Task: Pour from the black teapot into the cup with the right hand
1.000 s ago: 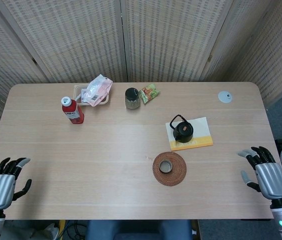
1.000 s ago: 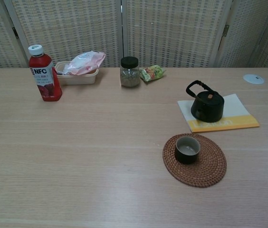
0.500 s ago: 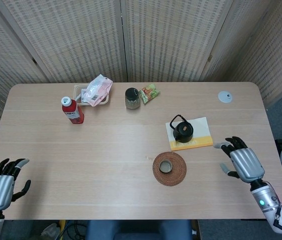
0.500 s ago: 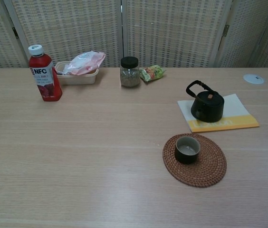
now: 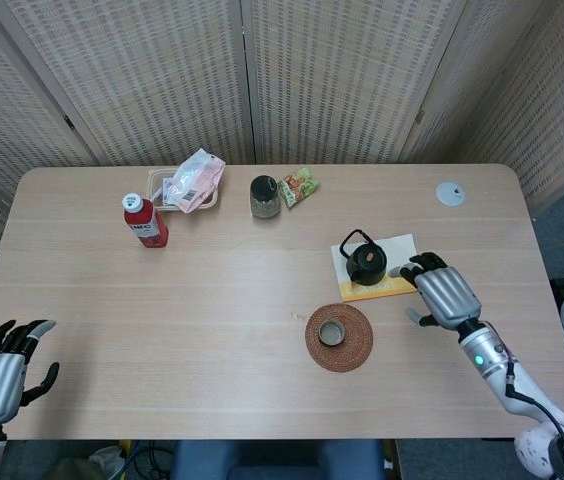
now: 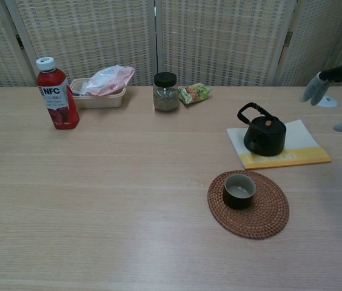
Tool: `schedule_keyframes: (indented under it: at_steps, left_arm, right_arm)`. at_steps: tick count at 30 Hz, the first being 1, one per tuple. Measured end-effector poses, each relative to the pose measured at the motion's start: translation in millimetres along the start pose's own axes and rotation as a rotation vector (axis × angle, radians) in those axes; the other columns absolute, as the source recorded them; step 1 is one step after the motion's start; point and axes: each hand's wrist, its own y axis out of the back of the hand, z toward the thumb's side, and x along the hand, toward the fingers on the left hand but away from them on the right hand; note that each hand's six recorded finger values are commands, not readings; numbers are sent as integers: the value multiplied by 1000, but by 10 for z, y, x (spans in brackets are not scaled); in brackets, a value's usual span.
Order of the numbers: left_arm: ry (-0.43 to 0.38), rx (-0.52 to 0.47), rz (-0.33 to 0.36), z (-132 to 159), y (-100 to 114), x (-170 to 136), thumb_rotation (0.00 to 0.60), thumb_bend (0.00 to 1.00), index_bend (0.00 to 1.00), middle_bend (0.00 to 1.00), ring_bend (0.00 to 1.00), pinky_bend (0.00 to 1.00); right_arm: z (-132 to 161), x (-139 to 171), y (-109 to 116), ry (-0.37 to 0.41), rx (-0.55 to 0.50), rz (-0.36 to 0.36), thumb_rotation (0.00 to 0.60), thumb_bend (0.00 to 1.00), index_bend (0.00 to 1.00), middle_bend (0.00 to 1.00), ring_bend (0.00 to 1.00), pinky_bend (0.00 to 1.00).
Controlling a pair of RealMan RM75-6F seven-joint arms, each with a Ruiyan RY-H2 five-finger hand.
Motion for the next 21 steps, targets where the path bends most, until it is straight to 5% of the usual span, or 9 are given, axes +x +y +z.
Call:
schedule_keyframes:
  at_steps: [9,21]
  left_arm:
    - [11,-1,0,-24,-8,-28,600,367,190,200,212,90]
    - [21,7,-2,-46,-8,-57,600,367,193,199,212,90]
  right_arm:
    - [187,-471,1,8,43,71,600,261,176,163,65,68]
    - [419,-1034,-54,-9,89,126,600,267,176,196,59,68]
